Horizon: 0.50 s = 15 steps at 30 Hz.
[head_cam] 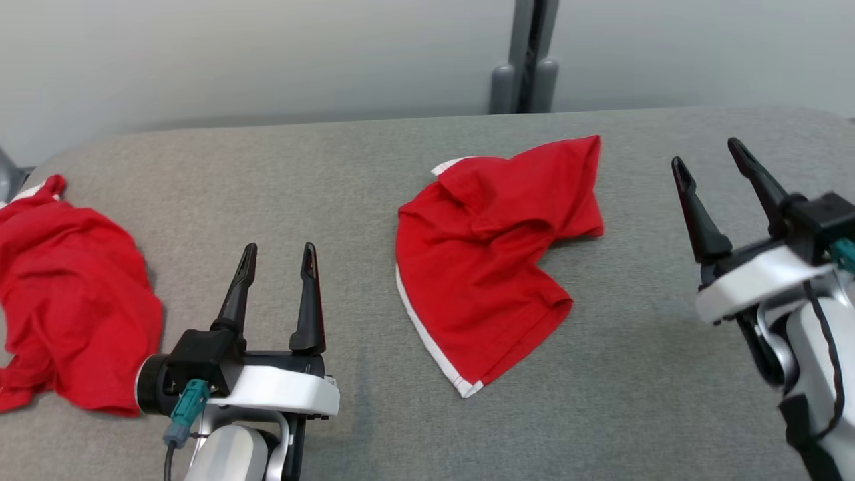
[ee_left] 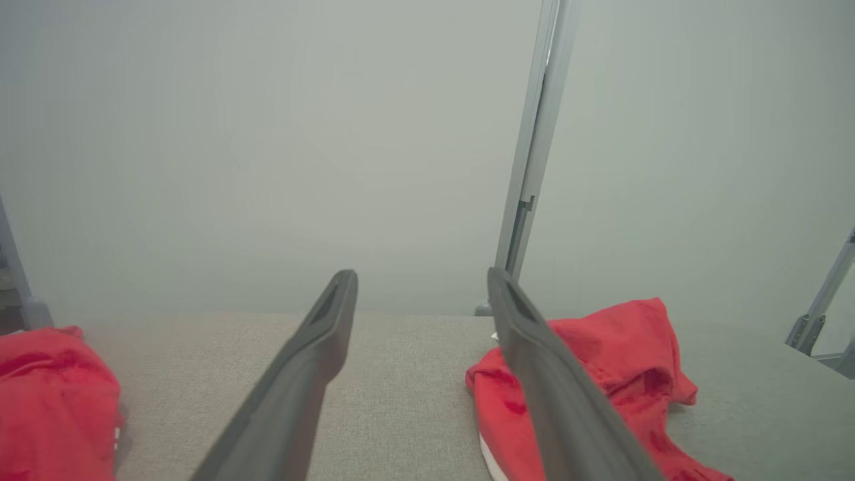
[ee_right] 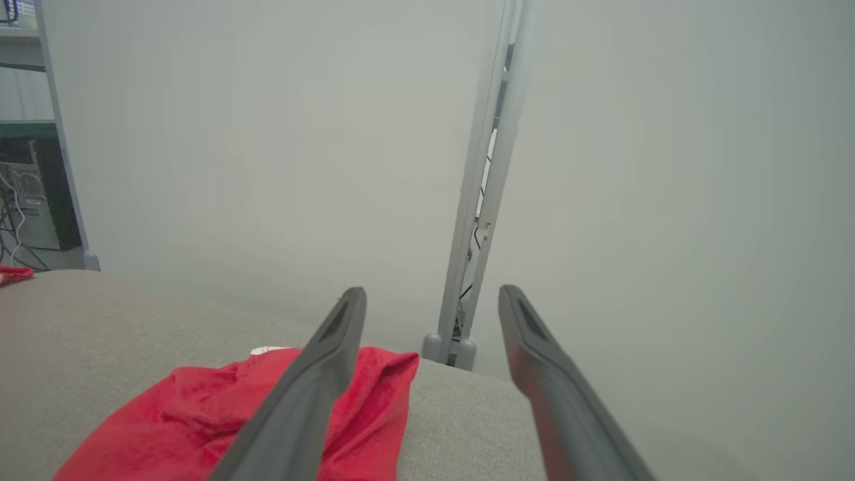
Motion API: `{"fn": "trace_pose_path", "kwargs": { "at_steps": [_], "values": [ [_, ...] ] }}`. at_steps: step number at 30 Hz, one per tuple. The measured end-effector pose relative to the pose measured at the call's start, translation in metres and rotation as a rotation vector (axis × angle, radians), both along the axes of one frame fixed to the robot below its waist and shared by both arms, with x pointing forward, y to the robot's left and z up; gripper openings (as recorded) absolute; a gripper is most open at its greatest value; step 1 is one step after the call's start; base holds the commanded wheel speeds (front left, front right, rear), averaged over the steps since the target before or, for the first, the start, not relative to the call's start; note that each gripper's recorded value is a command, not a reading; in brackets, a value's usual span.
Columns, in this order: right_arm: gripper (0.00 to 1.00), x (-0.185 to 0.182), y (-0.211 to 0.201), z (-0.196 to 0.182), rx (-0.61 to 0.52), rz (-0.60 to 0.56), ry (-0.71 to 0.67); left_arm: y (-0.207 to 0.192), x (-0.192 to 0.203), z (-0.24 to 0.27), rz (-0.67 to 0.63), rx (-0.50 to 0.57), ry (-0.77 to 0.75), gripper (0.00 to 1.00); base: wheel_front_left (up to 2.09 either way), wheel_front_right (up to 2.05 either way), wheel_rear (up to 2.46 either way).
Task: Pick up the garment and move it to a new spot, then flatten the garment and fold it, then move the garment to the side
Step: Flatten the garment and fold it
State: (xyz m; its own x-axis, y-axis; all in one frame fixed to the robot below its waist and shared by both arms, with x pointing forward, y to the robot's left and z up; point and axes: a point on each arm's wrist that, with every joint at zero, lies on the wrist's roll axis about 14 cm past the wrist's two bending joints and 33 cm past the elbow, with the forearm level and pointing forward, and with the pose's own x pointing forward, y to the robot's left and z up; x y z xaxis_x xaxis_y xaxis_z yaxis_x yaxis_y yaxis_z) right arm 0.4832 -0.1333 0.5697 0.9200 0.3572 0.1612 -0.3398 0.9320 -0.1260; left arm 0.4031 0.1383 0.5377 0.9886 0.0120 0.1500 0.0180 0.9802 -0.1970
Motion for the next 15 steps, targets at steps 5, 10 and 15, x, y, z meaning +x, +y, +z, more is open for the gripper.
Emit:
{"fn": "trace_pose_path", "kwargs": {
  "at_steps": [5, 10, 15],
  "values": [
    [1.0, -0.035, -0.014, -0.01, 0.089, -0.071, 0.005, -0.006, -0.001, 0.0, -0.02, 0.004, -0.004, 1.0, 0.0, 0.0, 0.0],
    [1.0, -0.061, -0.007, -0.02, 0.149, -0.098, 0.017, -0.009, -0.004, -0.006, -0.032, 0.025, 0.01, 1.0, 0.0, 0.0, 0.0],
    [1.0, -0.072, 0.007, -0.035, 0.18, -0.083, 0.062, -0.008, -0.008, -0.009, -0.032, 0.026, 0.02, 1.0, 0.0, 0.0, 0.0]
  ]
}}
